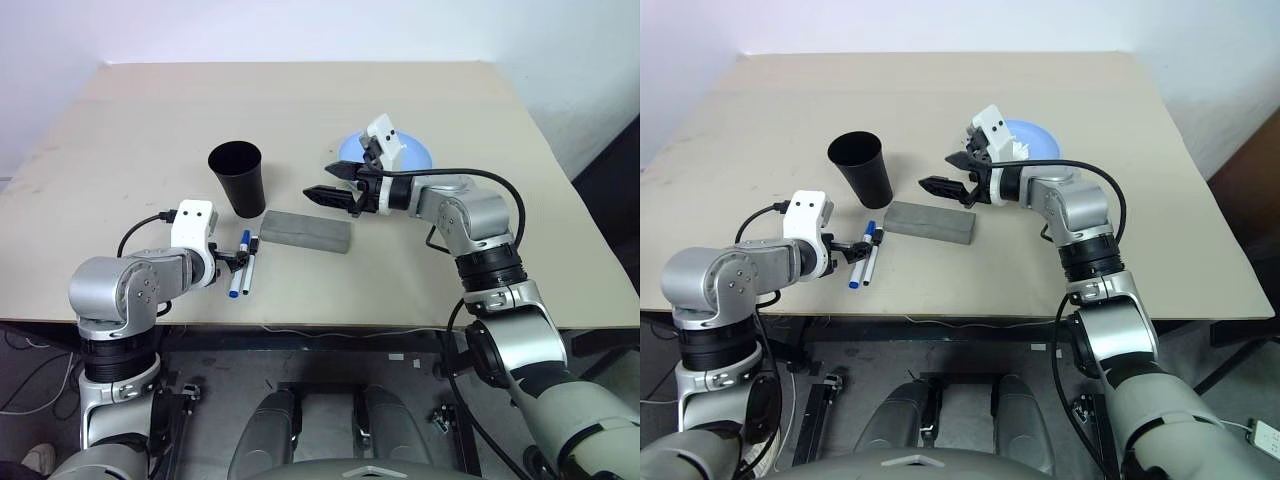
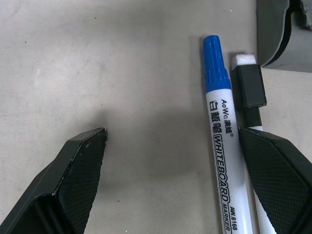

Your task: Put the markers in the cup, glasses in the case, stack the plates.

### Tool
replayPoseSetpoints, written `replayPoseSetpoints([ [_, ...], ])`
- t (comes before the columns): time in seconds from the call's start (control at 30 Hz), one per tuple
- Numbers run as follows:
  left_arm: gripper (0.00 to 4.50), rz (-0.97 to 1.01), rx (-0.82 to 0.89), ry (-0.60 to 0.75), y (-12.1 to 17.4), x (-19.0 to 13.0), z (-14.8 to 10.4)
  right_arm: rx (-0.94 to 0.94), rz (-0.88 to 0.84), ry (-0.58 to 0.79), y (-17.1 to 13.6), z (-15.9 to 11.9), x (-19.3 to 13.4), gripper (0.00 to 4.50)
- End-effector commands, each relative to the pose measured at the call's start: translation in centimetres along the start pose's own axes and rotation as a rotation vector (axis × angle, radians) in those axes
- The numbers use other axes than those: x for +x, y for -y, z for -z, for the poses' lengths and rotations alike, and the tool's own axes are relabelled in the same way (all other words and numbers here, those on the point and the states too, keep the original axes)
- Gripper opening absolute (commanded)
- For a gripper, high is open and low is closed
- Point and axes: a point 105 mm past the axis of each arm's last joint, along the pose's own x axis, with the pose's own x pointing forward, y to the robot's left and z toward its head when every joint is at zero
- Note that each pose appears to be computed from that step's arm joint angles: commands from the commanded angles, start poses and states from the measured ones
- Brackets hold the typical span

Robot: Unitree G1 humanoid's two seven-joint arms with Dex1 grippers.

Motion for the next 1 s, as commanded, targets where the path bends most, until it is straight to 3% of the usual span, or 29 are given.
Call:
replayPoseSetpoints([
  [0.03, 4.5, 0.012, -0.035, -0.045, -0.3, 0.4, 1.0, -0.005, 0.018, 0.018, 0.2, -1.0, 0.1, 4.45],
  [0.2, 4.5, 0.031, -0.01, -0.056, 0.0, 0.3, 1.0, 0.038, 0.117, -0.034, 2.0, -0.1, 0.2, 4.45],
  [0.4, 2.85, 0.031, 0.007, -0.079, -0.3, 0.3, 1.2, 0.055, 0.131, -0.027, 2.3, -0.1, 0.2, 4.5],
  [0.6, 2.85, 0.016, 0.01, -0.078, -0.6, 0.2, 1.0, 0.061, 0.148, -0.023, 2.6, -0.3, 0.2, 4.5],
  [0.87, 0.33, -0.016, -0.022, -0.094, -1.7, 0.1, 1.7, 0.054, 0.153, -0.031, 2.9, -0.3, 0.0, 4.5],
  [1.0, 0.27, -0.012, -0.052, -0.088, -2.0, 0.0, 1.6, 0.055, 0.15, -0.03, 2.9, -0.3, 0.0, 4.5],
])
